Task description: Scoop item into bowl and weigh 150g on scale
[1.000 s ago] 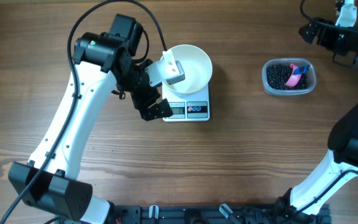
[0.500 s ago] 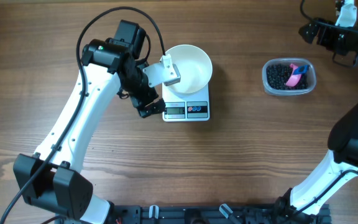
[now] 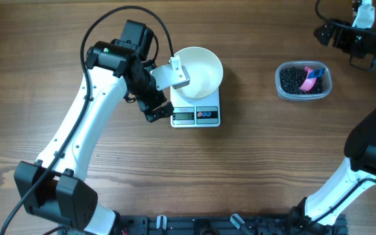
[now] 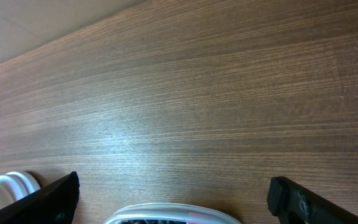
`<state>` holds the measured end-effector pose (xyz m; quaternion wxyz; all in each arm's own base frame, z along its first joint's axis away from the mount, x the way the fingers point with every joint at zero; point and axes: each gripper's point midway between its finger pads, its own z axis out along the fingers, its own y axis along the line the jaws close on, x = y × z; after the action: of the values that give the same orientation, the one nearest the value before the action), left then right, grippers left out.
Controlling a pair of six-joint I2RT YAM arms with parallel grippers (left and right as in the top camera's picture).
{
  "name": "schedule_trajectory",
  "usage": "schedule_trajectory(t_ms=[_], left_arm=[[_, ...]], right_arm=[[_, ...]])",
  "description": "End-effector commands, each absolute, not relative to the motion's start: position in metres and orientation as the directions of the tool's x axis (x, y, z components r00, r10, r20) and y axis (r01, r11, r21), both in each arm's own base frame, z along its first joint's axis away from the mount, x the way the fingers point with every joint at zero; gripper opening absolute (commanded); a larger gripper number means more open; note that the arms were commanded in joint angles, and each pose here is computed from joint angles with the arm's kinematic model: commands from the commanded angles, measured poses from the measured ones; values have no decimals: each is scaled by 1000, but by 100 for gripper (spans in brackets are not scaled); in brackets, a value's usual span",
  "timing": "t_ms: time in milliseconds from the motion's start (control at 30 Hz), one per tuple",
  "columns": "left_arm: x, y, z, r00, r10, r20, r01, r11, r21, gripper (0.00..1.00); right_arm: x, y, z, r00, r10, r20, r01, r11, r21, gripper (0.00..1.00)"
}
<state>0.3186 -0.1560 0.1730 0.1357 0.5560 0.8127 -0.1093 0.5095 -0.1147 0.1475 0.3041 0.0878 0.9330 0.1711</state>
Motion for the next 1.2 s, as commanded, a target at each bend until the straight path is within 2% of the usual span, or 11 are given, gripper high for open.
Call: schedule_trajectory(t_ms=[0,1167], left_arm=[[319,-156,167,-337,880,-334,938,345,-36,100],[321,-152,167,-347,876,-333,934,356,-36,100]], right_arm=[[514,-114,147,-798,263,-542,57,929,366,100],[514,-114,147,-798,263,-542,57,929,366,100]])
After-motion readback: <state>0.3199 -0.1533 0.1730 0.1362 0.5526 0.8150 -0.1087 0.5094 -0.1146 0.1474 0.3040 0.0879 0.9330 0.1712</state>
